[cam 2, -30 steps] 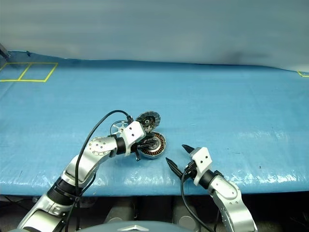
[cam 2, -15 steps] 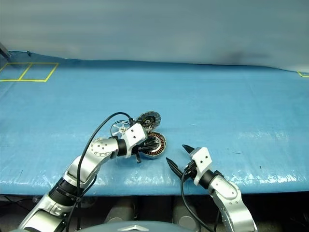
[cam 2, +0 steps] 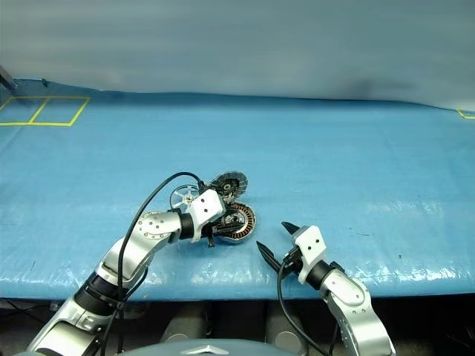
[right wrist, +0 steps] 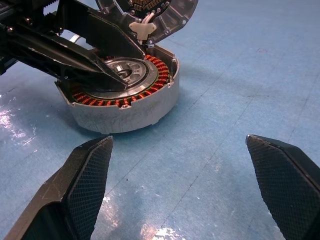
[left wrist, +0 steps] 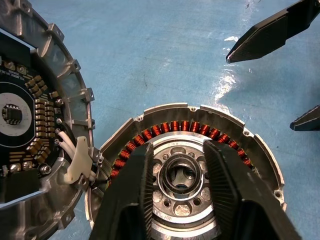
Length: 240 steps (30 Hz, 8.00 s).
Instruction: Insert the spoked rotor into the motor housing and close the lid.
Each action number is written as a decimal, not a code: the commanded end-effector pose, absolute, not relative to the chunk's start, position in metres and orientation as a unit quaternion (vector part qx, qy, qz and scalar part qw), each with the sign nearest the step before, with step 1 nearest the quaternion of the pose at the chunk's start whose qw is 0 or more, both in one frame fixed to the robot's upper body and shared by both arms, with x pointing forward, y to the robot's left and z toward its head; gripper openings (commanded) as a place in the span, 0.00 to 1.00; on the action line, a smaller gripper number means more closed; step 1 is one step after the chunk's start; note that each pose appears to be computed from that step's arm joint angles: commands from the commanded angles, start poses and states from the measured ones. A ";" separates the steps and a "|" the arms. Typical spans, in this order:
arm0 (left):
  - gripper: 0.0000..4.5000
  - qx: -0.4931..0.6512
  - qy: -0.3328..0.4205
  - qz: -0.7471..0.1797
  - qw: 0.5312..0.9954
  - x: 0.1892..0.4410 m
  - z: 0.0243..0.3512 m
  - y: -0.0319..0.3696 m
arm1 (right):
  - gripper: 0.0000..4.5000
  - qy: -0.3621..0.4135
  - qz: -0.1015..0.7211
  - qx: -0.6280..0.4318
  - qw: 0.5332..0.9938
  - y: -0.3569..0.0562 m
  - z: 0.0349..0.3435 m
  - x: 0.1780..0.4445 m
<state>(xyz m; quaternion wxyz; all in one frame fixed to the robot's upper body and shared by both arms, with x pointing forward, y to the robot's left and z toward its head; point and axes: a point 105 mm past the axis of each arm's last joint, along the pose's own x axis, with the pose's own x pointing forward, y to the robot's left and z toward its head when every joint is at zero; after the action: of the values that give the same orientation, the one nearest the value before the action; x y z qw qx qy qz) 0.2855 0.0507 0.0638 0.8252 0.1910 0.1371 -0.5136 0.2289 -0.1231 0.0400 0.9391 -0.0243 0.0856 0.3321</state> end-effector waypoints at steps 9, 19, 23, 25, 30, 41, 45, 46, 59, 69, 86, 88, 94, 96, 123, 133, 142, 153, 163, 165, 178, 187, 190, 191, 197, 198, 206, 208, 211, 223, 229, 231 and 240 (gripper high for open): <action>0.81 0.154 0.080 -0.521 0.836 0.282 0.091 0.041 | 1.00 0.076 0.332 -0.033 0.940 -0.122 0.046 0.231; 0.37 0.144 0.068 -0.522 0.838 0.274 0.107 0.058 | 1.00 0.079 0.332 -0.031 0.940 -0.121 0.044 0.232; 0.07 0.138 0.071 -0.521 0.839 0.269 0.108 0.067 | 1.00 0.079 0.332 -0.030 0.939 -0.120 0.044 0.233; 0.01 0.138 0.074 -0.515 0.843 0.268 0.107 0.071 | 1.00 0.081 0.333 -0.030 0.939 -0.120 0.044 0.233; 0.01 0.142 0.089 -0.509 0.844 0.270 0.098 0.074 | 1.00 0.083 0.334 -0.030 0.939 -0.119 0.043 0.233; 0.01 0.170 0.115 -0.503 0.840 0.282 0.081 0.058 | 1.00 0.084 0.327 -0.034 0.941 -0.121 0.043 0.233; 0.01 0.174 0.120 -0.497 0.842 0.285 0.078 0.056 | 1.00 0.084 0.324 -0.033 0.942 -0.122 0.042 0.232; 0.01 0.174 0.121 -0.496 0.842 0.285 0.077 0.056 | 1.00 0.084 0.324 -0.033 0.942 -0.122 0.042 0.232; 0.01 0.176 0.131 -0.495 0.841 0.285 0.072 0.057 | 1.00 0.084 0.327 -0.034 0.941 -0.121 0.042 0.232; 0.01 0.173 0.128 -0.507 0.835 0.285 0.074 0.050 | 1.00 0.070 0.350 -0.025 0.934 -0.115 0.047 0.228; 0.01 0.176 0.151 -0.530 0.815 0.278 0.066 0.048 | 1.00 0.075 0.338 -0.036 0.937 -0.118 0.044 0.230; 0.01 0.176 0.155 -0.527 0.817 0.278 0.065 0.049 | 1.00 0.076 0.338 -0.036 0.937 -0.117 0.044 0.230; 0.01 0.158 0.141 -0.520 0.827 0.279 0.071 0.049 | 1.00 0.077 0.339 -0.035 0.937 -0.117 0.043 0.230; 0.01 0.132 0.114 -0.528 0.831 0.278 0.084 0.044 | 1.00 0.077 0.340 -0.035 0.937 -0.116 0.043 0.230; 0.01 0.078 0.122 -0.474 0.868 0.239 0.118 0.129 | 1.00 0.082 0.354 -0.036 0.931 -0.113 0.041 0.233; 0.01 0.103 0.121 -0.504 0.849 0.248 0.118 0.114 | 1.00 0.085 0.350 -0.038 0.932 -0.114 0.040 0.232; 0.09 0.231 0.176 -0.548 0.784 0.262 0.127 0.142 | 1.00 0.085 0.344 -0.038 0.934 -0.115 0.039 0.233; 0.64 0.442 0.177 -0.564 0.675 0.310 0.161 0.157 | 1.00 0.078 0.345 -0.037 0.935 -0.111 0.039 0.238; 0.64 0.593 0.214 -0.578 0.518 0.345 0.160 0.151 | 1.00 0.076 0.344 -0.037 0.935 -0.109 0.039 0.241; 0.64 0.613 0.220 -0.587 0.482 0.347 0.156 0.147 | 1.00 0.075 0.342 -0.037 0.936 -0.109 0.039 0.241; 0.64 0.649 0.262 -0.604 0.380 0.350 0.139 0.136 | 1.00 0.077 0.333 -0.033 0.939 -0.109 0.037 0.238; 0.64 0.650 0.285 -0.596 0.374 0.351 0.134 0.125 | 1.00 0.080 0.342 -0.038 0.935 -0.109 0.037 0.240; 0.64 0.644 0.294 -0.593 0.383 0.350 0.130 0.121 | 1.00 0.082 0.345 -0.041 0.934 -0.110 0.038 0.240; 0.64 0.646 0.297 -0.590 0.383 0.350 0.130 0.121 | 1.00 0.083 0.346 -0.042 0.934 -0.110 0.038 0.240; 0.64 0.654 0.304 -0.577 0.384 0.348 0.127 0.119 | 1.00 0.091 0.355 -0.044 0.929 -0.111 0.038 0.238; 0.64 0.654 0.304 -0.577 0.384 0.347 0.126 0.118 | 1.00 0.092 0.357 -0.045 0.928 -0.111 0.038 0.237; 0.64 0.658 0.311 -0.565 0.389 0.346 0.117 0.115 | 1.00 0.097 0.367 -0.052 0.924 -0.112 0.041 0.238; 0.64 0.658 0.315 -0.561 0.391 0.346 0.115 0.117 | 1.00 0.099 0.369 -0.053 0.923 -0.112 0.040 0.238; 0.64 0.661 0.321 -0.556 0.390 0.347 0.112 0.120 | 1.00 0.101 0.370 -0.053 0.922 -0.111 0.040 0.237; 0.64 0.670 0.316 -0.539 0.401 0.354 0.109 0.113 | 1.00 0.106 0.375 -0.051 0.920 -0.108 0.040 0.233; 0.64 0.676 0.310 -0.527 0.412 0.361 0.117 0.113 | 1.00 0.108 0.371 -0.049 0.921 -0.109 0.038 0.233; 0.64 0.677 0.308 -0.520 0.420 0.363 0.119 0.113 | 1.00 0.108 0.370 -0.048 0.921 -0.108 0.038 0.233; 0.64 0.670 0.313 -0.530 0.415 0.359 0.117 0.116 | 1.00 0.107 0.371 -0.047 0.921 -0.107 0.037 0.236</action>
<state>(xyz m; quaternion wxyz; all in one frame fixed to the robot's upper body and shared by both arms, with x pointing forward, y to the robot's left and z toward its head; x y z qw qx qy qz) 0.3560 0.1174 0.1048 0.4019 0.6691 0.3260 -0.5334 0.2337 -0.1106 0.0273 0.9204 -0.0473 0.1270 0.3666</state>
